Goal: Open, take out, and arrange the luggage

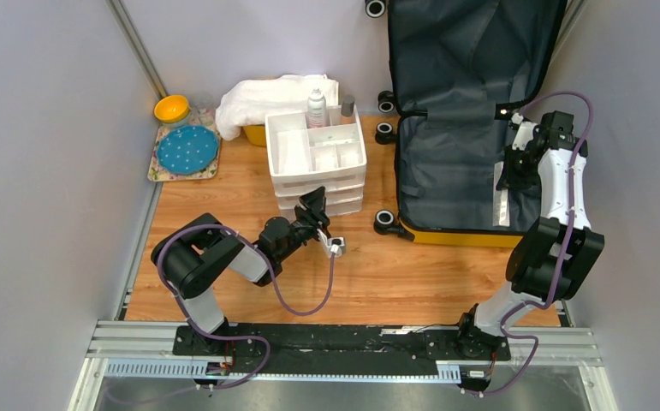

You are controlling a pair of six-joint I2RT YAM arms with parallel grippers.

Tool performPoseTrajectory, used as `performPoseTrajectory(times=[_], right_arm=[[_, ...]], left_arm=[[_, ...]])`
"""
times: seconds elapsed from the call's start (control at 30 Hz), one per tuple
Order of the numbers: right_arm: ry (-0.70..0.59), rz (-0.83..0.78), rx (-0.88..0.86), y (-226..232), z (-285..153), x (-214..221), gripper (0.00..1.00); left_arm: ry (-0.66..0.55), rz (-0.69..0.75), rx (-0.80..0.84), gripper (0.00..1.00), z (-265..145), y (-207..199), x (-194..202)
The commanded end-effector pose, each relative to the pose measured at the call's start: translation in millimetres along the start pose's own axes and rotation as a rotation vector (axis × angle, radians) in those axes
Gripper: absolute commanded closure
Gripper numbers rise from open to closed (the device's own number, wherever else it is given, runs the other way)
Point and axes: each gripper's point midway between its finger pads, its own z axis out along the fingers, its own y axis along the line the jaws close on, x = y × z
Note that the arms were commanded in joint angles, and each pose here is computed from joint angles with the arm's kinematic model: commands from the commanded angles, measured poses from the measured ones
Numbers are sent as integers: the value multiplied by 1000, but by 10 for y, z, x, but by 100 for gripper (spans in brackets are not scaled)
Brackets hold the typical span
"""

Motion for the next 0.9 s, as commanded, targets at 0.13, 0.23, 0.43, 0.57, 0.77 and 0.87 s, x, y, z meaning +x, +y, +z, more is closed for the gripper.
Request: performPoseTrajectory(times=[0.13,0.23,0.43,0.57,0.77,0.87], right_arm=[[-38,-1,-12,62,-75,-68,100],[-33,-4,-17,75,-63,-47,100],[-27,-4,-27,87,-52,-31,100],[-26,-2,-30,93,-45,-26,100],[-16,-5,-27,85,-39,-2,100],[-9,-7,-29,86,-38,10,100]], left_arm=[[-117,80,-209,60,-153,523,-257],[-129,91,-206,60,-188,517,-319],[-120,100,-203,49,-189,514,-323],[-84,110,-227,43,-103,583,-260],[-74,136,-230,33,29,562,-217],[-69,157,-240,33,77,553,-198]])
